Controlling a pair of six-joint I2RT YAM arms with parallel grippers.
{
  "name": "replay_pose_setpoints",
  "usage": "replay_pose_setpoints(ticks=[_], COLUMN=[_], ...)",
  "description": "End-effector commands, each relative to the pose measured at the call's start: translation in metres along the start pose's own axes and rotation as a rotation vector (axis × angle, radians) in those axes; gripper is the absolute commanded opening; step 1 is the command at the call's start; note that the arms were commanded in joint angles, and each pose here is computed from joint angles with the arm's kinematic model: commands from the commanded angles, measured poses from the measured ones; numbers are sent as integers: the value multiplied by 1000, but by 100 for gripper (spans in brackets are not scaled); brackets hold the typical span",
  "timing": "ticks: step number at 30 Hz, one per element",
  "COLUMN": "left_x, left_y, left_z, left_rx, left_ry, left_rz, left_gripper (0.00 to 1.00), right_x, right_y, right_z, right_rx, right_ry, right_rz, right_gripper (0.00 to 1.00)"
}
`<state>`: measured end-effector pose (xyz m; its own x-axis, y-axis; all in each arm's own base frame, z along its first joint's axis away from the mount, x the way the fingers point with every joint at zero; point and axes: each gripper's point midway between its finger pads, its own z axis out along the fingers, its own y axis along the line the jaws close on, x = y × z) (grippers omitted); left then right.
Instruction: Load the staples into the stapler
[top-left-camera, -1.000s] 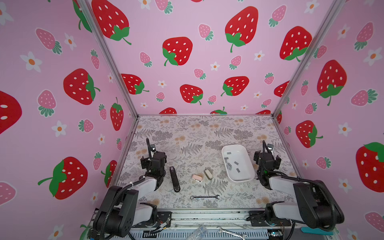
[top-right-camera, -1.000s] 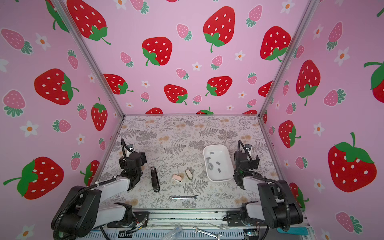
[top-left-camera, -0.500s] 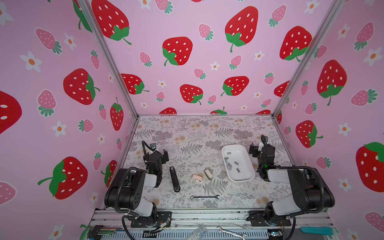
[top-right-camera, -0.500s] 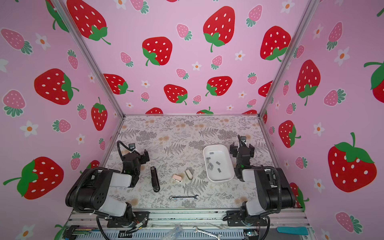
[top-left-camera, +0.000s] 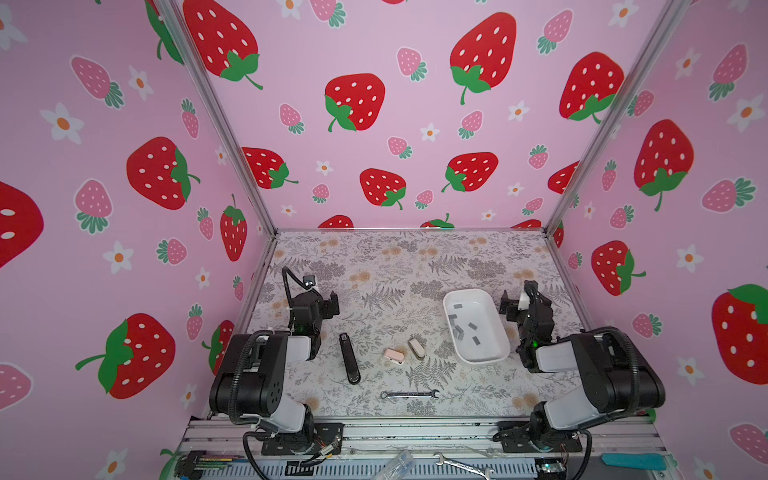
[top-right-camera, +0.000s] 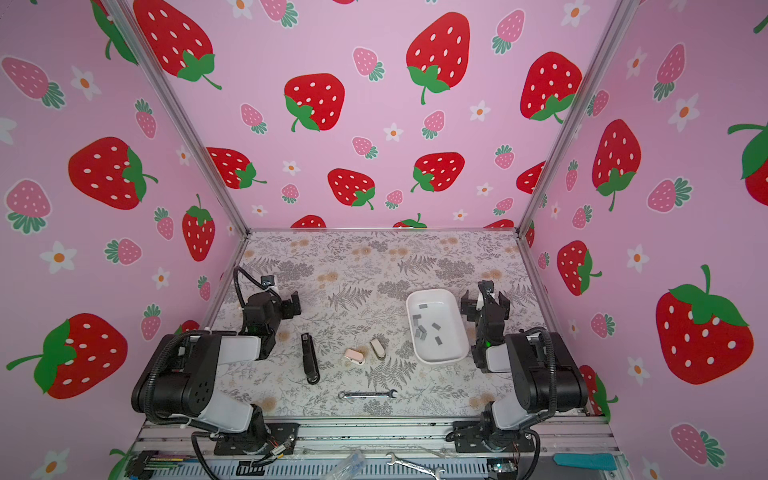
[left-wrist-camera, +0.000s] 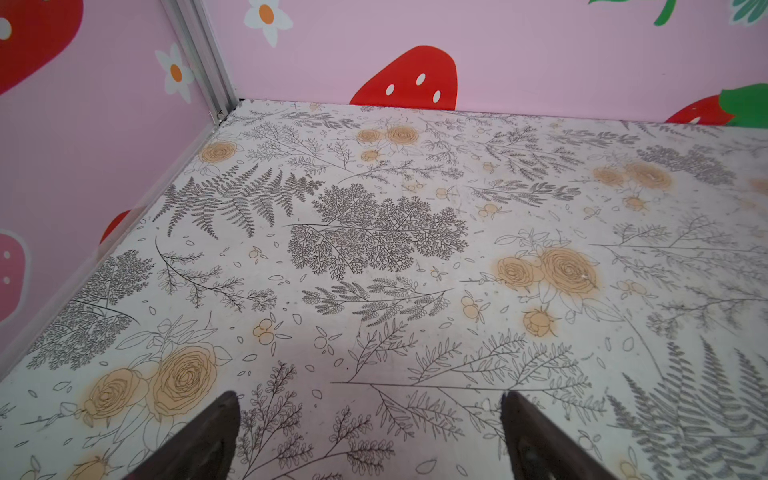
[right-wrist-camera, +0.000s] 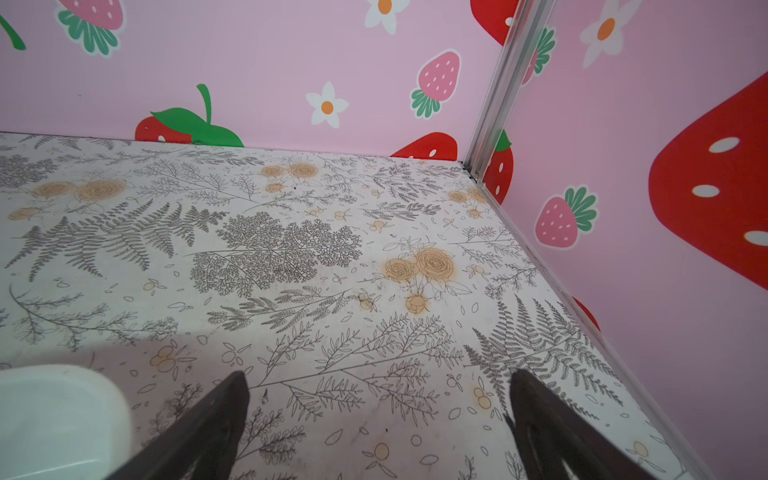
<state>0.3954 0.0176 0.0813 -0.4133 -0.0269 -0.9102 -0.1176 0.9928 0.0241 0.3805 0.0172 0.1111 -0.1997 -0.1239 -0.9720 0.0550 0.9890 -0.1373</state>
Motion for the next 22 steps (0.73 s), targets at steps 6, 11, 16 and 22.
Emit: replay_pose_setpoints(ticks=[6, 11, 16, 22], left_x=[-6, -6, -5, -6], left_y=[-6, -7, -6, -7], left_z=[4, 4, 4, 4], left_rx=[38, 39, 38, 39], left_ry=[0, 1, 2, 0], left_rz=[-5, -5, -5, -5], left_gripper=[99, 99, 99, 99], right_x=[-10, -11, -10, -10], right_y=[0, 0, 0, -1], right_z=[0, 0, 0, 0], right_rx=[-5, -6, -6, -5], right_ry=[-52, -53, -51, -51], right_rz=[-5, -7, -7, -7], right_gripper=[99, 99, 99, 99])
